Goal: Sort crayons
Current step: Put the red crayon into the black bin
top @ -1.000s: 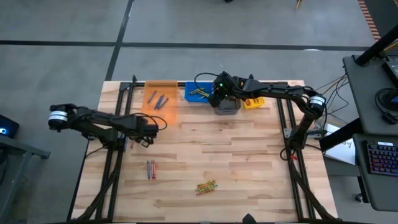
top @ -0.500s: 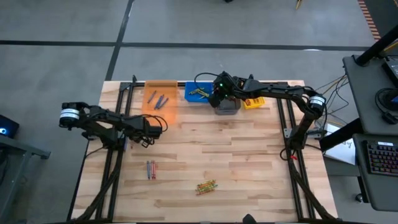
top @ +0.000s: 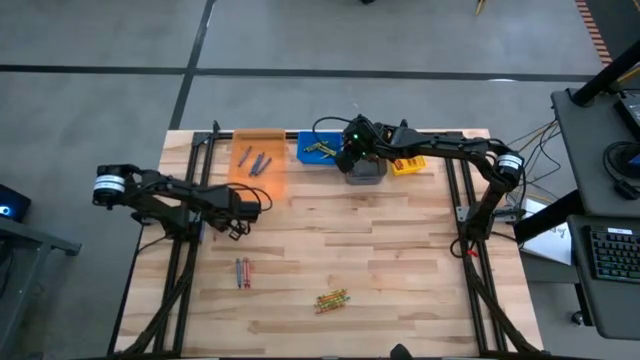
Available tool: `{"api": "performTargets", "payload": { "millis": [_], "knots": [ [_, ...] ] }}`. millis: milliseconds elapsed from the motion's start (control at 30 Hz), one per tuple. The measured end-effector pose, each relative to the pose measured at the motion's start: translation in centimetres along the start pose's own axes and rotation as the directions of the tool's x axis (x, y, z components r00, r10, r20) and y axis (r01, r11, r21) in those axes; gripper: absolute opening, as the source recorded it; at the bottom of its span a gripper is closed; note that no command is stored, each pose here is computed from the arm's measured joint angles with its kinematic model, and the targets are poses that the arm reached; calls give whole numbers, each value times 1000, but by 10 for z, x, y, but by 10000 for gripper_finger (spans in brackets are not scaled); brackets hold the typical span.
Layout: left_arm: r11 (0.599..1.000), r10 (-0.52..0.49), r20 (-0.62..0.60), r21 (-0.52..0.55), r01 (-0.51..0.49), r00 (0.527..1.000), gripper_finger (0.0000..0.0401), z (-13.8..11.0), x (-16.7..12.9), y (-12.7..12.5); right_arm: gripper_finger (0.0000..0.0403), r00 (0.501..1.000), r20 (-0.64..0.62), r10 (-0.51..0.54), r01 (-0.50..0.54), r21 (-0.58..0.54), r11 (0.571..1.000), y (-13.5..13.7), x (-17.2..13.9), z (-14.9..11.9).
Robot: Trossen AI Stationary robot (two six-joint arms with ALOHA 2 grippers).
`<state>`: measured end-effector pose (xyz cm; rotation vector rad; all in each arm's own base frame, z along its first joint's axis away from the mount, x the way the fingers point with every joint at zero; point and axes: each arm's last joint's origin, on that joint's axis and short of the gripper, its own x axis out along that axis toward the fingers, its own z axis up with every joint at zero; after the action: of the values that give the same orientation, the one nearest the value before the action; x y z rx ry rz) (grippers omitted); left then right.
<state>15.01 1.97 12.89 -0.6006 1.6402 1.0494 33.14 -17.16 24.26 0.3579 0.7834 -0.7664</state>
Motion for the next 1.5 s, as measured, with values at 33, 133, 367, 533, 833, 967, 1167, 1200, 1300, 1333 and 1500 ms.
{"api": "performTargets", "payload": {
  "millis": [33,133,367,533,833,967,1167,1200,1300,1333,1500],
  "knots": [
    [1000,-23,5,-1,23,1000,38,0,-2,-1,123,1000,0,0,0,0,1000,0,0,0],
    [995,-96,16,5,96,995,38,-1,-8,-2,123,1000,-1,0,0,-7,1000,0,0,0],
    [979,-203,65,14,203,977,38,-5,-28,-2,123,1000,-3,-1,1,-9,1000,0,0,0],
    [945,-321,9,74,320,947,38,-16,-47,-5,123,1000,-3,-1,1,-17,1000,0,0,0],
    [872,-481,90,149,466,872,38,-55,-99,-24,123,1000,-3,2,-2,-52,999,1,0,-1],
    [881,-472,90,89,465,877,50,-77,-100,-36,123,1000,-4,10,-10,-90,996,5,-1,-2],
    [898,-434,15,-65,434,901,96,-109,-84,-63,123,1000,-7,17,-18,-149,989,10,-2,-4],
    [907,-414,14,-78,413,910,106,-113,-81,-66,123,1000,-8,18,-19,-152,988,10,-3,-4],
    [929,-358,21,-91,359,933,130,-120,-71,-75,123,1000,-8,19,-20,-164,986,10,-3,-4],
    [935,-342,23,-91,342,940,137,-120,-68,-77,123,1000,-8,19,-20,-164,986,11,-3,-4],
    [957,-268,70,-92,274,961,148,-119,-54,-86,123,1000,-15,19,-22,-169,985,12,-3,-5]
  ]
}}
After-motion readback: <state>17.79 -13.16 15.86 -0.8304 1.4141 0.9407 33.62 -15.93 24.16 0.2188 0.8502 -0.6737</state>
